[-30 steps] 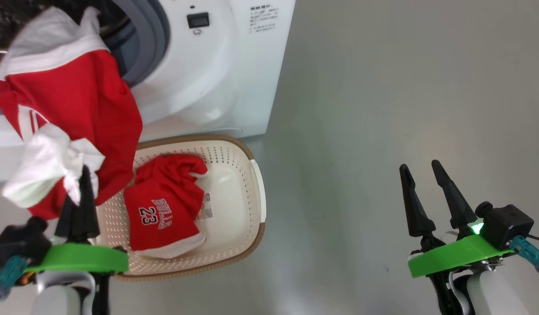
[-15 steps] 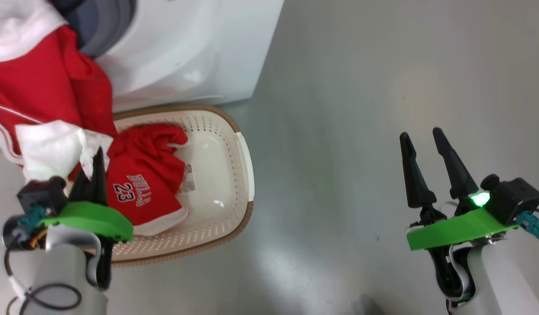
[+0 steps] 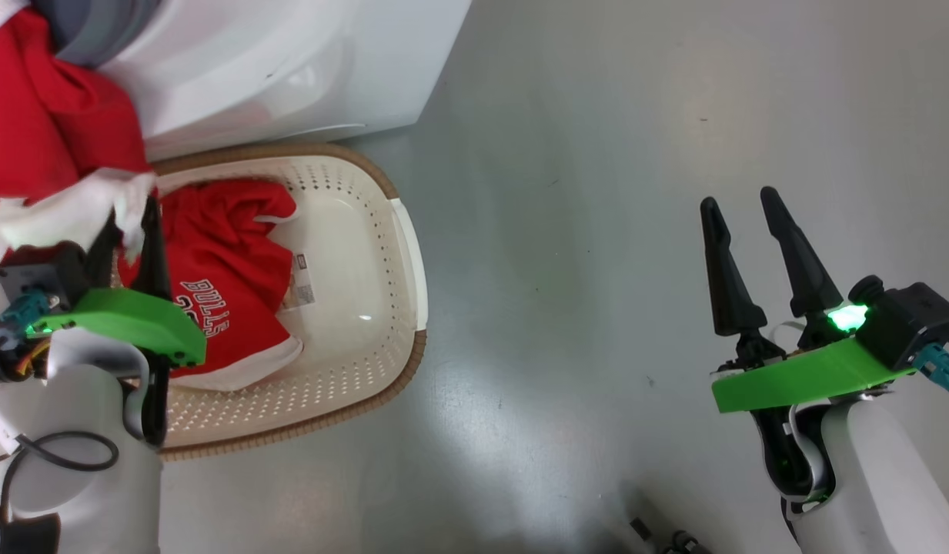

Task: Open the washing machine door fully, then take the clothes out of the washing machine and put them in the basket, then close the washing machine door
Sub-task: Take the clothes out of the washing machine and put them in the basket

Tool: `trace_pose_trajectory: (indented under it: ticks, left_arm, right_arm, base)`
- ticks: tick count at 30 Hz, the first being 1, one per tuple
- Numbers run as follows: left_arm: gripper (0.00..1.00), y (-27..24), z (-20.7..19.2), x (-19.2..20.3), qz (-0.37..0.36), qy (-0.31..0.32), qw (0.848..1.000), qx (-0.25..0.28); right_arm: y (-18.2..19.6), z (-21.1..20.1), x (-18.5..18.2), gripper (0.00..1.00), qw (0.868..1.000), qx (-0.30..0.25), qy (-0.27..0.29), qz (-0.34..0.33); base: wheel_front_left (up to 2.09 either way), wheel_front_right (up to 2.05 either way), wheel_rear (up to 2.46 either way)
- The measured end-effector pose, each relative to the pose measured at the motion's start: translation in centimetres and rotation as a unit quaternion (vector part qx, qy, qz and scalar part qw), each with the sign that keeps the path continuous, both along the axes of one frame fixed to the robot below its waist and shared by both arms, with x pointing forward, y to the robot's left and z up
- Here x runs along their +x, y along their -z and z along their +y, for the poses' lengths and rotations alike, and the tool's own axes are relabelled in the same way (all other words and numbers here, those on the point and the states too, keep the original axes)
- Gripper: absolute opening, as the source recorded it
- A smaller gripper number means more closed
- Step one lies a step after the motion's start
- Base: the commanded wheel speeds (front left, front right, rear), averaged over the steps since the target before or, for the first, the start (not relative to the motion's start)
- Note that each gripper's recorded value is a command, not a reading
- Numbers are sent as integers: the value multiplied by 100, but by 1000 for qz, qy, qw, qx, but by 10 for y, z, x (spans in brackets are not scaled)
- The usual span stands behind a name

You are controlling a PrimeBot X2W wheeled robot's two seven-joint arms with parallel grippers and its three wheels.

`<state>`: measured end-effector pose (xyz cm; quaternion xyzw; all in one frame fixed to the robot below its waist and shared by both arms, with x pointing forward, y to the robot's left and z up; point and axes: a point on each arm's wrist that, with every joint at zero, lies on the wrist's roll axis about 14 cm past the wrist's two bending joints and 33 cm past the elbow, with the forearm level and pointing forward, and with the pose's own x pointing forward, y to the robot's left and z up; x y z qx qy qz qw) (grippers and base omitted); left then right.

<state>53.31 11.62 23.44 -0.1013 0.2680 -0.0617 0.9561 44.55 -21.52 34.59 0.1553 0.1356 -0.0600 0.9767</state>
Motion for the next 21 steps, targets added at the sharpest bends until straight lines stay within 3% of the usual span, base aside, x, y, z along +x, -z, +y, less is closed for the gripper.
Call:
trace_pose_trajectory:
  ticks: [5,13,21]
  left_arm:
    - [93,-1,0,3,-3,-2,1000,-1]
    - [100,-15,7,8,-21,-28,999,-12]
    - [100,-49,22,9,-74,-50,996,-11]
  right_arm:
    - [-2,0,4,100,1000,-1,-1,-4]
    - [-4,4,7,100,1000,4,-5,-10]
    - [-7,14,13,100,1000,9,-18,-19]
  base:
    - [0,0,0]
    - [0,0,0]
    - [0,0,0]
